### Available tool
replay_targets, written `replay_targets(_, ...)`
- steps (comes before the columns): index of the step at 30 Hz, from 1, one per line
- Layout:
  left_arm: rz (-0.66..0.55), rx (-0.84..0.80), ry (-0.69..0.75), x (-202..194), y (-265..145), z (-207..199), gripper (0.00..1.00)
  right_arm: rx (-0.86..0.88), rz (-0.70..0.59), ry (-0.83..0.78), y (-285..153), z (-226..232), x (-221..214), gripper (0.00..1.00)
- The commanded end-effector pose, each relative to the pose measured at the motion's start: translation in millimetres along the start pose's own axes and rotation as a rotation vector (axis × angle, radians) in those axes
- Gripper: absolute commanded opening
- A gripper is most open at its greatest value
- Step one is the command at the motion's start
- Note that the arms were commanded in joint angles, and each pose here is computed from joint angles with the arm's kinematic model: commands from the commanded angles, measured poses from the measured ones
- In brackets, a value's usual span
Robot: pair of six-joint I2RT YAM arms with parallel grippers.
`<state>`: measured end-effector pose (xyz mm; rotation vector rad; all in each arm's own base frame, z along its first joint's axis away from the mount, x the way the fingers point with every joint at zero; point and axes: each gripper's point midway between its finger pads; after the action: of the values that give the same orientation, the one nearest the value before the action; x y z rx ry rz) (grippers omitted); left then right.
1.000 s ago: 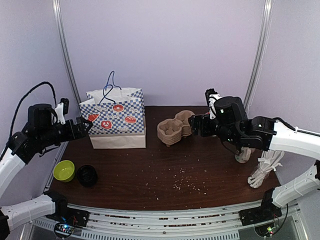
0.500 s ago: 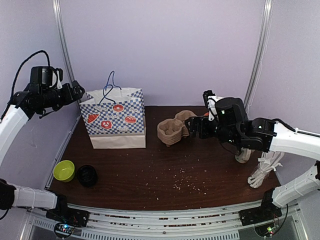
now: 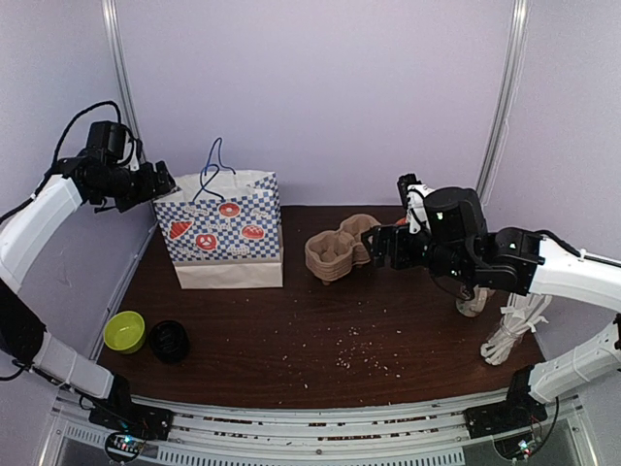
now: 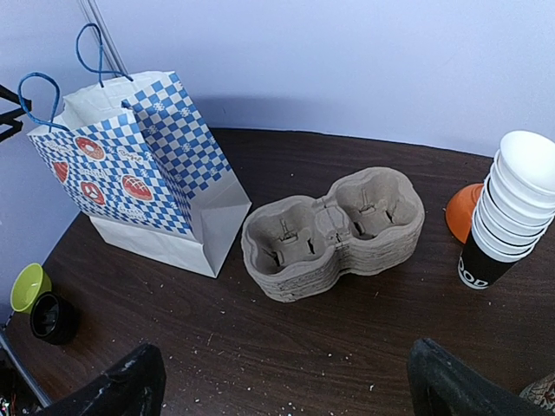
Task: Pack the takeout coffee
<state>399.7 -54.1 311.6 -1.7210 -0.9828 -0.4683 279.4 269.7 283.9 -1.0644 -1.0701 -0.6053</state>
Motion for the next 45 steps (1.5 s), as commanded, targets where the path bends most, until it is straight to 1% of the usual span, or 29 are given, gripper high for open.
replay_targets(1, -0.106, -0.139, 0.082, 31, -39, -49, 0.95, 0.025, -0.023, 0.013, -8, 5, 16, 1.0)
replay_targets(4, -0.111, -0.207, 0.128, 28, -55, -82, 0.96, 0.034, -0.028, 0.021, -8, 6, 18, 1.0)
replay_targets(8, -0.1, -0.275, 0.16, 16, -68, -109, 0.94, 0.038, -0.029, 0.026, -8, 7, 19, 1.0)
replay_targets(11, -0.09, -0.307, 0.188, 8, -73, -120, 0.93, 0.037, -0.025, 0.024, -7, 7, 17, 1.0)
replay_targets(16, -0.049, -0.325, 0.218, -11, -68, -128, 0.9, 0.039, -0.013, 0.022, -1, 9, 11, 1.0)
replay_targets(19, -0.062, -0.337, 0.242, -21, -76, -139, 0.9, 0.003, 0.005, 0.038, 11, 2, 5, 1.0)
replay_targets(21, -0.077, -0.359, 0.237, -26, -88, -142, 0.91, -0.022, 0.038, 0.066, 24, -6, -1, 0.99)
replay_targets(24, -0.096, -0.343, 0.2, -35, -99, -126, 0.95, -0.031, 0.064, 0.099, 38, -9, -9, 0.98)
replay_targets(27, -0.118, -0.294, 0.155, -47, -112, -95, 0.98, -0.027, 0.093, 0.104, 52, -5, -21, 0.97)
replay_targets(29, -0.101, -0.264, 0.126, -63, -117, -75, 0.98, -0.029, 0.121, 0.101, 62, -2, -30, 0.95)
replay_targets(31, -0.055, -0.241, 0.096, -86, -116, -56, 0.98, -0.056, 0.142, 0.1, 71, -4, -38, 0.94)
replay_targets(33, 0.029, -0.224, 0.071, -120, -105, -39, 0.98, -0.067, 0.153, 0.104, 79, -4, -45, 0.93)
replay_targets(37, 0.14, -0.226, -0.032, -172, -98, -14, 0.98, -0.026, 0.188, 0.113, 89, 5, -55, 0.92)
replay_targets(41, 0.244, -0.24, -0.114, -217, -93, 0, 0.97, -0.009, 0.221, 0.108, 92, 9, -66, 0.92)
replay_targets(45, 0.296, -0.237, -0.141, -241, -90, 3, 0.95, -0.024, 0.238, 0.093, 89, 5, -70, 0.92)
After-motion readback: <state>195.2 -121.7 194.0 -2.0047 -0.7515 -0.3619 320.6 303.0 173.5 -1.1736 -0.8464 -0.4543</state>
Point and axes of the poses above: each gripper's point midway between its finger pads, its own y axis out along the fingers, its own z axis along the line the jaws close on, x = y × z, and after that the axes turned 6 degrees about -y, right-handed
